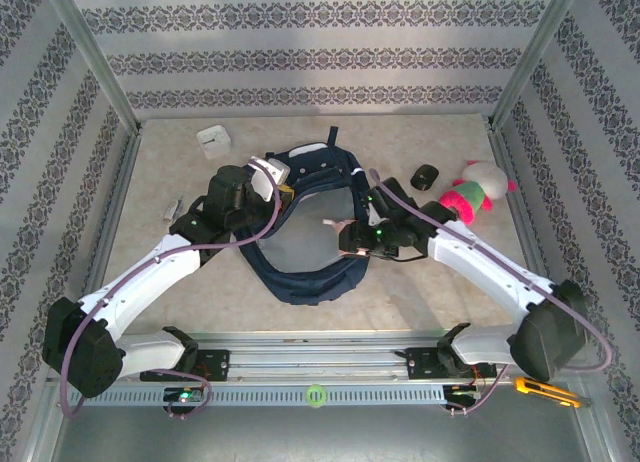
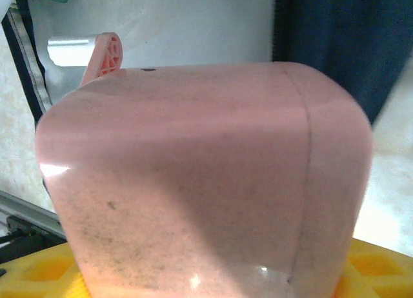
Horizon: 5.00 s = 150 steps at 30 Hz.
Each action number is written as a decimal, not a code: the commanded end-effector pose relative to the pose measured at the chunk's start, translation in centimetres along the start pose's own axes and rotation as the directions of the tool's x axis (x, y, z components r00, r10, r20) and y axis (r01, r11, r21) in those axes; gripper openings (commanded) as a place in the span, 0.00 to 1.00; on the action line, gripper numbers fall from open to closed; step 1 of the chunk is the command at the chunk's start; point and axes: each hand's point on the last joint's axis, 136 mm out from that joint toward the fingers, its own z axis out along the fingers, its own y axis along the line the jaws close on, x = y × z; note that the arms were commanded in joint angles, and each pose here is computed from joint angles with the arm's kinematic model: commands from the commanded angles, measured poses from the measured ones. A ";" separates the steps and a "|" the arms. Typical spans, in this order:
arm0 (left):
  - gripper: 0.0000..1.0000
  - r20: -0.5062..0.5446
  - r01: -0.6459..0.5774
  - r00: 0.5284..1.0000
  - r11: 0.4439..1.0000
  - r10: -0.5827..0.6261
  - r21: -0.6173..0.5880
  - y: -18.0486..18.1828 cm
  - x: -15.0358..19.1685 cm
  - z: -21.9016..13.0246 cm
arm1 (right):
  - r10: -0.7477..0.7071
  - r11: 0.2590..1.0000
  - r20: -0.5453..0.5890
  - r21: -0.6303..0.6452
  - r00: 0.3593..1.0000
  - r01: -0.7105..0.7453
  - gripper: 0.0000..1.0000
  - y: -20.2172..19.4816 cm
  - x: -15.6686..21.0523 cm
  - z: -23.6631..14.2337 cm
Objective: Pack the student bag
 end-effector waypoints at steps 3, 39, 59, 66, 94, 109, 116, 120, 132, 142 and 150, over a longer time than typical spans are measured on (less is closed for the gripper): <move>0.00 0.182 0.015 0.983 1.000 -0.016 0.006 0.2 -5.8 -1.3 | 0.031 0.992 0.029 -0.126 0.999 -0.027 0.63 3.9 -1.9 2.0; 0.67 0.005 0.070 0.997 0.993 -0.071 0.092 -1.4 0.0 -1.5 | -0.119 0.972 0.299 -0.160 0.947 0.172 0.77 3.7 0.6 -8.0; 0.73 -0.058 0.561 0.775 0.728 -0.629 -0.394 10.3 9.3 -4.4 | -0.993 -0.121 -0.007 0.010 -0.121 0.993 0.66 9.6 7.3 4.5; 0.70 -0.039 0.631 0.712 0.664 -0.701 -0.402 11.3 12.4 -4.8 | -0.975 -0.216 -0.049 0.014 -0.215 0.976 0.56 6.0 7.4 10.7; 0.83 -0.413 -0.350 0.746 0.835 0.523 0.425 10.1 15.9 -3.7 | -0.959 -0.031 0.284 -0.094 -0.003 0.995 0.62 6.9 7.7 1.5; 0.78 -0.399 -0.295 0.758 0.817 0.515 0.495 12.4 18.1 1.3 | -0.637 0.693 0.319 -0.164 0.702 0.702 0.67 3.4 1.4 1.4; 0.51 -0.325 -0.312 0.802 0.816 0.501 0.488 10.7 17.0 1.7 | -0.405 0.868 0.296 -0.173 0.865 0.466 0.67 1.4 1.1 1.0; 0.31 -0.340 -0.326 0.785 0.813 0.517 0.482 10.5 17.4 1.6 | -0.255 0.926 0.281 -0.203 0.925 0.317 0.67 0.3 1.5 0.7; 0.05 -0.430 -0.254 0.798 0.883 0.423 0.395 9.8 17.4 0.5 | 0.070 0.967 0.238 -0.256 0.969 -0.007 0.61 -1.9 3.0 1.5; 0.01 -0.549 -0.117 0.789 0.944 0.276 0.307 8.4 18.6 0.6 | -0.030 0.928 0.358 -0.336 0.933 0.158 0.55 5.9 3.0 0.1; 0.01 -0.500 -0.076 0.845 0.967 0.191 0.241 7.9 17.9 0.4 | -0.012 0.925 0.332 -0.355 0.943 0.136 0.47 8.8 1.0 4.5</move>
